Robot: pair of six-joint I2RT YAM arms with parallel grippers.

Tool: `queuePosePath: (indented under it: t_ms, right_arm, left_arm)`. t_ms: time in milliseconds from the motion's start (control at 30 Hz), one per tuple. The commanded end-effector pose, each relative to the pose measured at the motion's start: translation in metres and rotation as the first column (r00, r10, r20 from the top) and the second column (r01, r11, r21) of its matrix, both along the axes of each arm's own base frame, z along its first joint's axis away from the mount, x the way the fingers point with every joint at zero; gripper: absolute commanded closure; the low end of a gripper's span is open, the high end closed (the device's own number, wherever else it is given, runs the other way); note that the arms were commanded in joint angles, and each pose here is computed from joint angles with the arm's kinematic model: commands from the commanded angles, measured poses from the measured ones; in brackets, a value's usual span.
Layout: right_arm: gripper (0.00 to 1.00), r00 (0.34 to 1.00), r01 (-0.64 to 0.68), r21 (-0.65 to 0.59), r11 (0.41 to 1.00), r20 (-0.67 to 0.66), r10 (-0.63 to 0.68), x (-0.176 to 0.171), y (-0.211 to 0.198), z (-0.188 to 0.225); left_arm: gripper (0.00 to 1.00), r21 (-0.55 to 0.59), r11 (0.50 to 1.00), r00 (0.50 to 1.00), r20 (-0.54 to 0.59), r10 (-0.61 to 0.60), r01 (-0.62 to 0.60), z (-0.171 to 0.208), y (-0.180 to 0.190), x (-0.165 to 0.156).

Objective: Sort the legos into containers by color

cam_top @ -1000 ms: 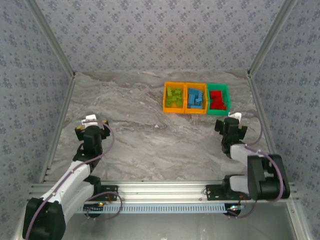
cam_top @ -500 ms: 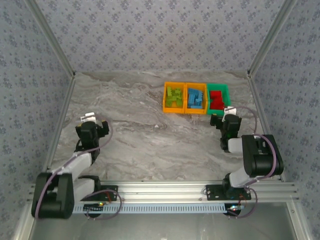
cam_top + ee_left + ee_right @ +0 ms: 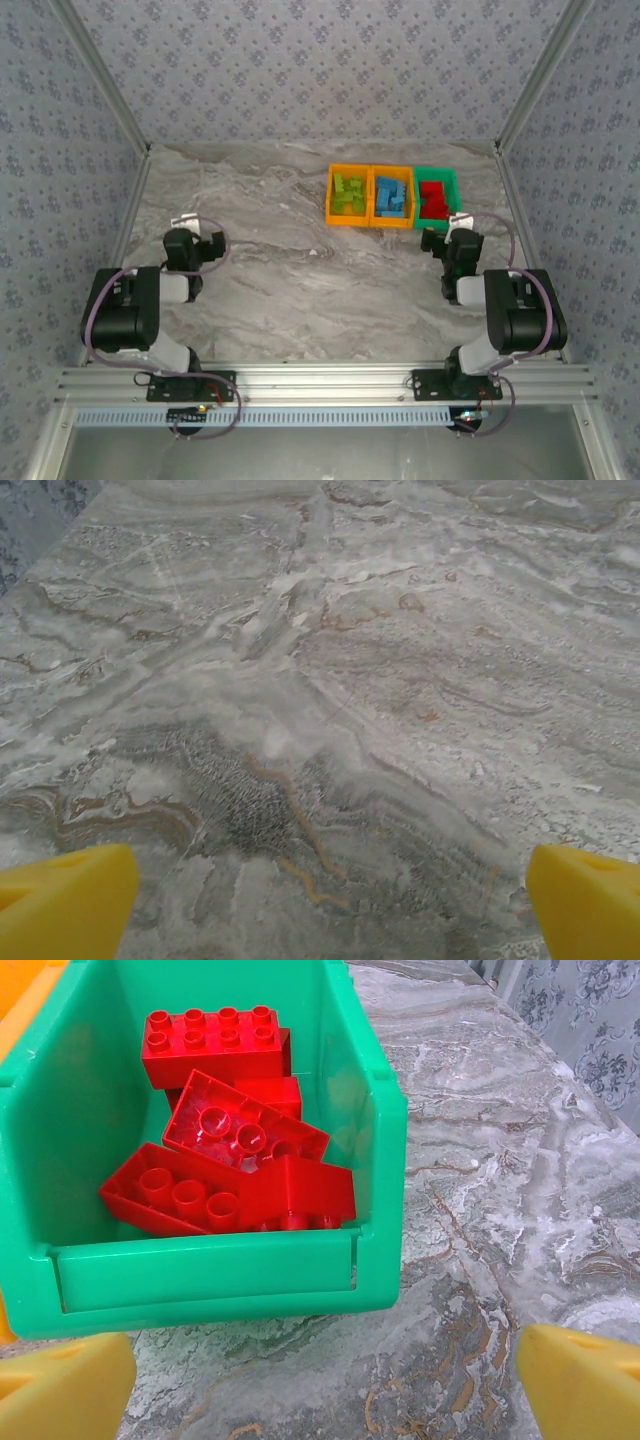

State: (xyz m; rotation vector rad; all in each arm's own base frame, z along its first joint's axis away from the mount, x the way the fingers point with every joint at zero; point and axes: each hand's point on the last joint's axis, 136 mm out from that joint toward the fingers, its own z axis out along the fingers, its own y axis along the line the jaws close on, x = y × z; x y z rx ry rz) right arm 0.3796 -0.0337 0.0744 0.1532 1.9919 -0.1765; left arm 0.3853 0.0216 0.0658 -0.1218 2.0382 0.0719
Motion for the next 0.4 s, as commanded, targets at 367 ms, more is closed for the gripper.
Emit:
queuePosePath:
  t_ms: [367]
  right_arm:
    - [0.0,0.999,-0.022,-0.018,1.0,0.033,0.023,0.0064,0.0017,0.0105]
  left_arm:
    - [0.01,0.002,1.0,0.996,0.078,-0.032,0.032,0.0229,-0.0044,0.0121]
